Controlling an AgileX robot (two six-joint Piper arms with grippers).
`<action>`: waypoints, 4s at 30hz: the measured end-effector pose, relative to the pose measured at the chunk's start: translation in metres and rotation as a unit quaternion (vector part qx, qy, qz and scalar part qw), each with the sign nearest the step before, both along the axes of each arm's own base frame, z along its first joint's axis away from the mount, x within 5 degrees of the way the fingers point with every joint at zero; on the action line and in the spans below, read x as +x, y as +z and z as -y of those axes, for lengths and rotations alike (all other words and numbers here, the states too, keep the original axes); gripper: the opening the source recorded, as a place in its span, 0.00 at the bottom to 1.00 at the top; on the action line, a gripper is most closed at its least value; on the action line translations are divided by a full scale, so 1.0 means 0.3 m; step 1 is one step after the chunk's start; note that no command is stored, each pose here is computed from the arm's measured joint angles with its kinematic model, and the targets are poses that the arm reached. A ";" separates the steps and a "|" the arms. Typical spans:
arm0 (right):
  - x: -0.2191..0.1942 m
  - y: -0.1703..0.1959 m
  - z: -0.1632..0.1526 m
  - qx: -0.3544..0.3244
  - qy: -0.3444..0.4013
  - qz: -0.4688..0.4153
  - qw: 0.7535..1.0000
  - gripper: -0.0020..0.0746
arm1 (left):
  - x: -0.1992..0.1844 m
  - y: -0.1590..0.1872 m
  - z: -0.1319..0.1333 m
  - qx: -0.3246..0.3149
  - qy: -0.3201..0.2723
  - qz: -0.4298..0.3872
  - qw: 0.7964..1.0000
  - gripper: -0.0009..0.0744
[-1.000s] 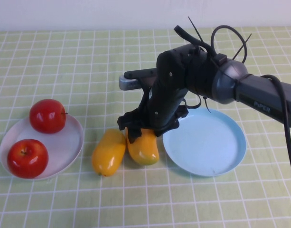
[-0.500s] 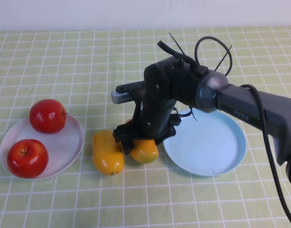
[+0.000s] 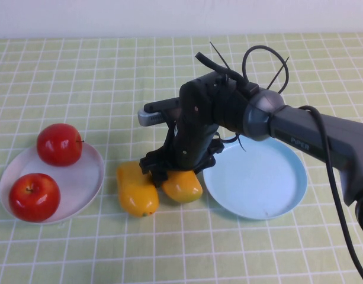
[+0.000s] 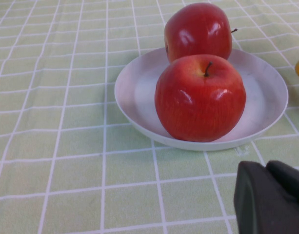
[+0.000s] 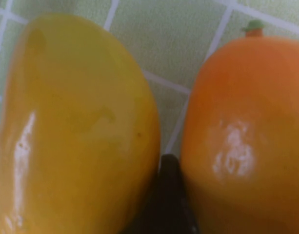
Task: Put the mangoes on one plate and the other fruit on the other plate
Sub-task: Put another type of fruit in the right plate
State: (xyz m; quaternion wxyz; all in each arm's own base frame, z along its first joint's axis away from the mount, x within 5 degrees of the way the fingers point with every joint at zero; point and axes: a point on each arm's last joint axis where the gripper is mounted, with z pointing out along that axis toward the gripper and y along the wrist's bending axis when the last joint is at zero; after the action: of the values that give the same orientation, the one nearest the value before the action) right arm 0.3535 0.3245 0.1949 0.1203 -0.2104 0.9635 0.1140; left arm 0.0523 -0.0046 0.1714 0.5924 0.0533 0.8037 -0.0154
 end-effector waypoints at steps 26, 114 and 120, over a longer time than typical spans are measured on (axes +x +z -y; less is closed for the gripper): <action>-0.052 0.186 0.298 -0.033 -0.088 0.033 0.995 0.74 | 0.000 0.000 0.000 0.000 0.000 0.000 1.000 0.02; -0.042 0.114 0.175 -0.124 0.087 0.008 0.988 0.71 | 0.000 0.000 0.000 0.000 0.000 0.000 1.000 0.02; -0.043 0.060 0.202 -0.142 0.082 -0.027 0.986 0.71 | 0.000 0.000 0.000 0.000 0.000 0.000 1.000 0.02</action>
State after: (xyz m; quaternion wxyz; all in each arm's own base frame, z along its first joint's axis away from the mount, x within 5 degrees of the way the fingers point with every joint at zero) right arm 0.3407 0.2638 0.2128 0.0539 -0.3001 0.9523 -0.0086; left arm 0.0523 -0.0046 0.1714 0.5924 0.0533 0.8037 -0.0154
